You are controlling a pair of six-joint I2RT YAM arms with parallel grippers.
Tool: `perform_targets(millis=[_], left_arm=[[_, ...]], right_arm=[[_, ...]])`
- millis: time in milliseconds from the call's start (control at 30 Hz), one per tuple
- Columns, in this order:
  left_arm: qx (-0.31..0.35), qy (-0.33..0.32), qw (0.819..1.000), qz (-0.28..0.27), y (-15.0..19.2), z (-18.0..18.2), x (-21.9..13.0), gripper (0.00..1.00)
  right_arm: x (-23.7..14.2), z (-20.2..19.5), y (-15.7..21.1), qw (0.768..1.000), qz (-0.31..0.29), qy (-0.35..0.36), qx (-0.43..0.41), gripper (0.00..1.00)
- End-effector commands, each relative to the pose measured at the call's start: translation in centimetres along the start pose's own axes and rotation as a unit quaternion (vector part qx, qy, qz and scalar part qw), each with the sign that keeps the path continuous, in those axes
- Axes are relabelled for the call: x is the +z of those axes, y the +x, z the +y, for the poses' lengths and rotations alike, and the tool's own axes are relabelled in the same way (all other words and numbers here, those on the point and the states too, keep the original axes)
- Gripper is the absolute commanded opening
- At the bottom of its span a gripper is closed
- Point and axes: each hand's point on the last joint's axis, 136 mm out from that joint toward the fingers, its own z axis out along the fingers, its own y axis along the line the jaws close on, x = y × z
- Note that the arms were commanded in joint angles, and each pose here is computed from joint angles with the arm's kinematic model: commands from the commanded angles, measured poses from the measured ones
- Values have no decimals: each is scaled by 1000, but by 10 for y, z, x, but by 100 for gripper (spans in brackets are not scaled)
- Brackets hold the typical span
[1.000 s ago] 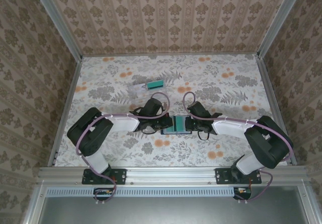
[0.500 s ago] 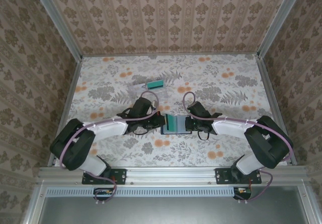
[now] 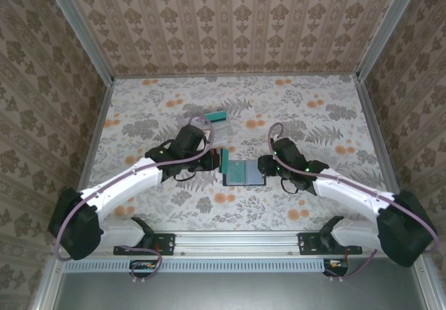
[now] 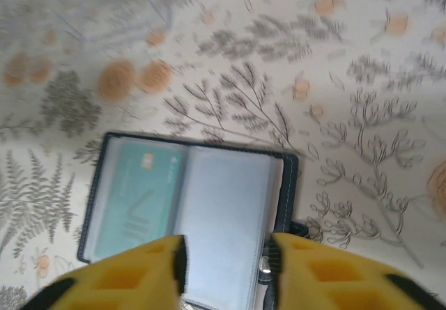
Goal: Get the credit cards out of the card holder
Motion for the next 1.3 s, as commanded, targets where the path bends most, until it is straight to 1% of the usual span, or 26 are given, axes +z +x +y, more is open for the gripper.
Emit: perform_targets(millis=[0,67,133,233,300,333,400,500,567,667,767,867,967,1067,1167,1267], left_arm=[[94,-90,992,3,-8,18,-25,0],[138,-124,983,-12,-22,21,-34,0],[184,-154,970,-33,-37,23,-41,0],[256,-188,947,-57,-59,21,-50,0],[303,-209,928,-60,-71,20,-53,0],[331,-212,918,-60,-78,17,-53,0],[370,-234,897,-55,-89,18,-51,0],[439,-251,862,-26,-100,17,-42,0],[483,-261,836,1,-105,19,-34,0],[531,-270,802,31,-114,22,-21,0],[567,-262,778,62,-119,28,-8,0],[592,-252,760,90,-124,35,3,0],[611,-257,741,108,-133,43,14,0],[626,-256,727,121,-138,50,28,0],[633,-254,721,118,-145,50,39,0],[635,-252,719,124,-147,51,49,0]], right_arm=[[-16,-8,-3,999,-28,10,-12,52],[-24,-7,-6,999,-46,1,-10,62],[-29,-8,-8,998,-60,-6,-11,69],[-34,-10,-8,997,-74,-8,-10,85],[-36,-11,-8,997,-81,-10,-9,96],[-38,-11,-8,996,-85,-12,-9,100],[-40,-12,-9,996,-92,-14,-10,100],[-43,-14,-10,995,-100,-12,-9,100],[-45,-16,-10,994,-104,-11,-9,100],[-45,-17,-9,994,-105,-12,-7,100],[-45,-17,-8,995,-103,-12,-6,100],[-46,-18,-8,994,-106,-14,-5,100],[-45,-19,-8,994,-106,-13,-4,100],[-44,-20,-8,994,-106,-12,-3,100],[-43,-21,-8,995,-104,-10,-1,100],[-41,-22,-7,995,-102,-7,-1,100]])
